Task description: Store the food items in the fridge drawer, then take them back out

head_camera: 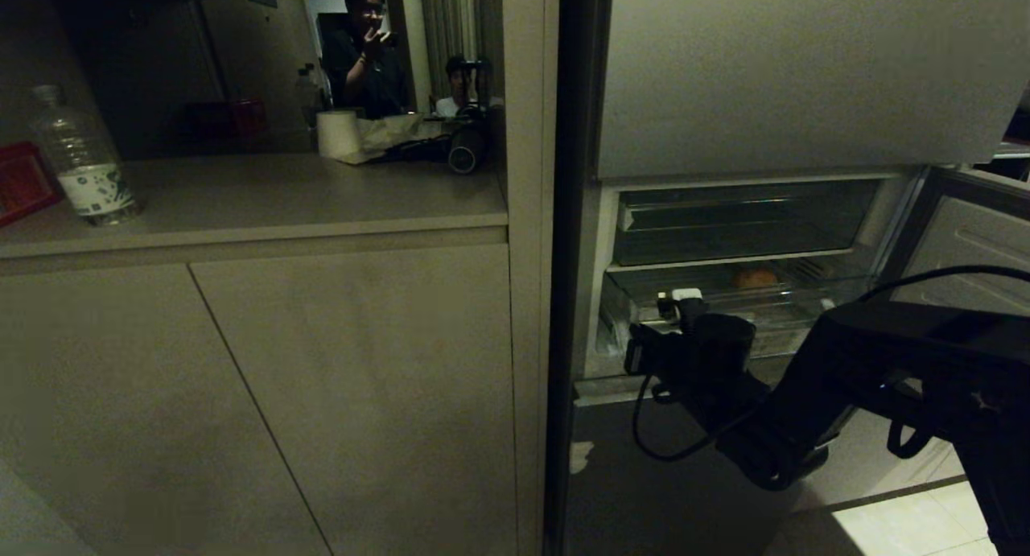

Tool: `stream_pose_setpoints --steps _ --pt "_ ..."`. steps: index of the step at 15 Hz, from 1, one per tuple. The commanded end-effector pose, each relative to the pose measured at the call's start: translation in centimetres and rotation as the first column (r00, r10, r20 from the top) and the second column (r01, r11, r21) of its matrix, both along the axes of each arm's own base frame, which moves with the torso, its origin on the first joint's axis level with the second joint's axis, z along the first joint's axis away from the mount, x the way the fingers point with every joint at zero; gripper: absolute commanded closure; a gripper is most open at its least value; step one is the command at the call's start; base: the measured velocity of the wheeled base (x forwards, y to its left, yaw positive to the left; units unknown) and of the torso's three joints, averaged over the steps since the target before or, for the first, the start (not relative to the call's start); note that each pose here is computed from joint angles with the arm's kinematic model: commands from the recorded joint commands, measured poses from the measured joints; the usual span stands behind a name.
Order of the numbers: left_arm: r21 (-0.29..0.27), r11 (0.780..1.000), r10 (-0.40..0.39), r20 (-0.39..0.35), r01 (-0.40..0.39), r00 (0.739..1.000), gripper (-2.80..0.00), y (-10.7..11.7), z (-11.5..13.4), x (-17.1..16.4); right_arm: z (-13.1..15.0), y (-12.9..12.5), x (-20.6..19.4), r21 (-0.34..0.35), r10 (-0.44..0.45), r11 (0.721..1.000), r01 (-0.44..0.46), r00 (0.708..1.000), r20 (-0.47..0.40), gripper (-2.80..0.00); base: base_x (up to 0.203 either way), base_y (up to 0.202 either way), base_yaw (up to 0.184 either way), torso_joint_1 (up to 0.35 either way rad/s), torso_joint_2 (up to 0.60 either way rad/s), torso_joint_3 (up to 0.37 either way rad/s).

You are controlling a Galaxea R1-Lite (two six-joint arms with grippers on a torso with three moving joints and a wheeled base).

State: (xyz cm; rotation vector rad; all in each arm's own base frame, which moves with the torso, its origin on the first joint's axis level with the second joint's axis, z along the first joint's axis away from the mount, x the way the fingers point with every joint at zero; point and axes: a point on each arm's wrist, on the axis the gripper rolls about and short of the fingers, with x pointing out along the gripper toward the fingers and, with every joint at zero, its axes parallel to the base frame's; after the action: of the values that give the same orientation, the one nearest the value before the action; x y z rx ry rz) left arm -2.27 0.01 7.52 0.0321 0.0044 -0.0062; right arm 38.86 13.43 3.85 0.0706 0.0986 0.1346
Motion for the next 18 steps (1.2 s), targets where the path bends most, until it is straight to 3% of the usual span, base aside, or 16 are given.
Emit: stream_pose_setpoints --steps 1,8,13,18 --pt "0.0 1.0 0.0 -0.002 0.0 1.0 0.0 0.0 0.0 0.0 0.5 -0.3 -0.8 0.0 -0.009 1.0 0.009 1.0 -0.001 -2.8 0.0 0.0 0.0 0.0 0.0 0.0" --pt "0.0 1.0 0.0 0.0 0.0 1.0 0.0 0.0 0.0 0.0 1.6 -1.2 -3.3 0.016 -0.012 1.0 0.013 0.999 -0.036 -2.8 0.0 0.0 0.0 0.0 0.0 0.0" --pt "0.0 1.0 0.0 -0.002 0.0 1.0 0.0 0.0 0.0 0.0 4.8 -2.8 -7.7 0.05 -0.015 0.999 0.017 0.999 -0.036 -2.8 0.0 0.0 0.0 0.0 0.0 0.0" --pt "0.0 1.0 0.0 -0.002 0.0 1.0 0.0 0.0 0.0 0.0 6.3 -4.5 -12.6 0.04 -0.015 0.999 0.018 0.998 -0.059 -2.8 0.0 0.0 0.0 0.0 0.0 0.0"
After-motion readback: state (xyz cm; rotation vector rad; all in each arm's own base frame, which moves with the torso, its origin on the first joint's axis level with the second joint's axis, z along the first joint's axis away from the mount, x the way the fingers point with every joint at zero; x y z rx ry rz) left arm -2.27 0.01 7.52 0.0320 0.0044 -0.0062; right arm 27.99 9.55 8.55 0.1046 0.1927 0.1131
